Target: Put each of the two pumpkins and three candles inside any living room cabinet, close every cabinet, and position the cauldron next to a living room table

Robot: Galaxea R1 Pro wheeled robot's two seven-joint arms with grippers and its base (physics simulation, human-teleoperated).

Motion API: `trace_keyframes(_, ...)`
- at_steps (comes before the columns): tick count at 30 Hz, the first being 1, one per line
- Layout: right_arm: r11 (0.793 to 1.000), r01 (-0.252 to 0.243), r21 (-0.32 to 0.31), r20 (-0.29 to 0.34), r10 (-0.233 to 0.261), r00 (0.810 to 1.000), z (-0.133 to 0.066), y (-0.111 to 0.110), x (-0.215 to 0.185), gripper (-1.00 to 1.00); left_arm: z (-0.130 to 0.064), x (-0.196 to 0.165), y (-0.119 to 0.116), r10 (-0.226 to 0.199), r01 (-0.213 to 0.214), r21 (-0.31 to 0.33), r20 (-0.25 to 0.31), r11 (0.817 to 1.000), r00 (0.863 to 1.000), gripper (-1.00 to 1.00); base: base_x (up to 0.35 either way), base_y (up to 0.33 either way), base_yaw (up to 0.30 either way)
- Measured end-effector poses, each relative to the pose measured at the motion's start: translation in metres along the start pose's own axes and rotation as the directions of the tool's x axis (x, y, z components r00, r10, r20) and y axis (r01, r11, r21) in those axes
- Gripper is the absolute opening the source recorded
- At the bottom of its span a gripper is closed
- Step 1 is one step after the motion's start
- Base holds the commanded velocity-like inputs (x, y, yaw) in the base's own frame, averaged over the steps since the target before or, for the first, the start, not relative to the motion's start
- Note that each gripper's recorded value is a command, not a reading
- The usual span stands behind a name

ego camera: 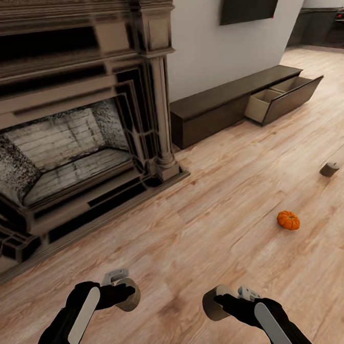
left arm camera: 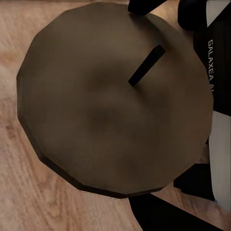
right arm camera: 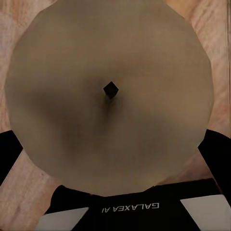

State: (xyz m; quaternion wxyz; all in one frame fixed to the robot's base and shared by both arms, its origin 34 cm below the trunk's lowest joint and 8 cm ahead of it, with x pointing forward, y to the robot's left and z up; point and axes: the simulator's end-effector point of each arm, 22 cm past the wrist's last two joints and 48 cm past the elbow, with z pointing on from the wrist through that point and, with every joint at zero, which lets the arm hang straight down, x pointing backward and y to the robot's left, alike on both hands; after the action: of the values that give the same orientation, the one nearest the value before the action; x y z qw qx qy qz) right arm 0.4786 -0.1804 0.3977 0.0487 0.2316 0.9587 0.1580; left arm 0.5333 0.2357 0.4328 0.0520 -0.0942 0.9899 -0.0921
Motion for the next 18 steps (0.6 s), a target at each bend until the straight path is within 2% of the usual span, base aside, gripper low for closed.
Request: trace_keyframes(18,1.0,-0.005,0.018,-0.023,0.006,1.0,-0.027,0.003,0.004,-1.0,-0.029,-0.004,-0.006,-0.002,0.001,-0.002,-0.011,1.0,1.0,-1.0,0.0,0.0,-0.258)
